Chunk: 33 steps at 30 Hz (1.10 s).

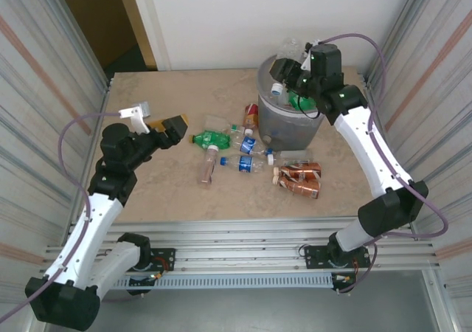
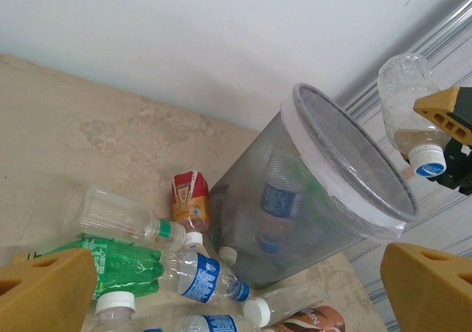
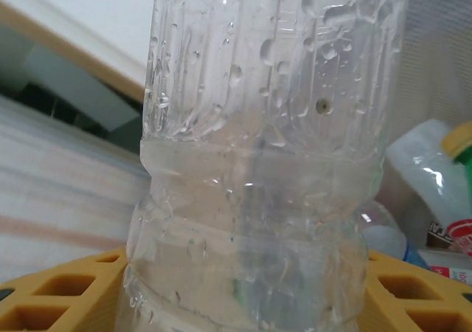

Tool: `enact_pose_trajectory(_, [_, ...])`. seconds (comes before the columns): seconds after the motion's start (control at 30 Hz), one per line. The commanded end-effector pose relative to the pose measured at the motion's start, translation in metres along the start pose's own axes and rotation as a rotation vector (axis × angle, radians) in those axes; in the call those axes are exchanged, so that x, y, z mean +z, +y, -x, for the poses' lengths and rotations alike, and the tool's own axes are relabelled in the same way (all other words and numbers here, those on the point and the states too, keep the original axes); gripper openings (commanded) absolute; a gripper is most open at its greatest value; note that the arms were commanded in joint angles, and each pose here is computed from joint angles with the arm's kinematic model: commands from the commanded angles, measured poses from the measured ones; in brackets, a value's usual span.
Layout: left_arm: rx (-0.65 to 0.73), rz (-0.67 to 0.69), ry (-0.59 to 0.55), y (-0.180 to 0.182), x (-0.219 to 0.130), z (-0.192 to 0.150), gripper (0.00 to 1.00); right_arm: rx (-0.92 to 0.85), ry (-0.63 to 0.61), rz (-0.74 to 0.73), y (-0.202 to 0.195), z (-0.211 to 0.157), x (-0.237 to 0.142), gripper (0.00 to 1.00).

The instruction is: Put the plastic bottles in the bin

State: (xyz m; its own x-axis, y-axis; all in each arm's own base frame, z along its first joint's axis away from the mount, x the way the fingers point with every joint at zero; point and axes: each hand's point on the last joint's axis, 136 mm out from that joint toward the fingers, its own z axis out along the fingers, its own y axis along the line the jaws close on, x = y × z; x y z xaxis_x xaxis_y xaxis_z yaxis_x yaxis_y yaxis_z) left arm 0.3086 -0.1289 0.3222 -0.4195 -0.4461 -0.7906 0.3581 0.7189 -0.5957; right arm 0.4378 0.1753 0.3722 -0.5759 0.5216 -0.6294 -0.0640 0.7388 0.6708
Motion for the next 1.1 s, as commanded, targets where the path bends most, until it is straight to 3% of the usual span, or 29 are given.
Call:
enact_pose_trajectory(0.0, [0.01,-0.005,-0.005,0.003,0.0,-0.002,0.99,0.121,-0.076,-0.04,-0.018,0.019,0.013,0.46])
enact_pose_trajectory(0.33, [-0.007,0.007,0.021,0.01,0.002,-0.013,0.99,0.241,-0.095,-0.103,-0.051,0.023,0.054,0.52])
enact_pose_trajectory(0.43, [-0.008,0.009,0.021,0.01,0.001,-0.013,0.99,0.253,-0.096,-0.119,-0.057,0.021,0.06,0.62])
enact_pose_trajectory(0.53, [-0.011,0.012,0.026,0.012,0.002,-0.015,0.99,0.254,-0.092,-0.134,-0.062,0.019,0.065,0.8])
enact_pose_trajectory(0.63, [-0.015,0.014,0.026,0.013,0.002,-0.016,0.99,0.253,-0.077,-0.139,-0.063,0.017,0.069,0.87])
enact_pose_trajectory(1.07, [-0.026,0.04,0.043,0.02,0.006,-0.02,0.99,0.204,-0.038,-0.119,-0.055,0.013,0.071,0.88])
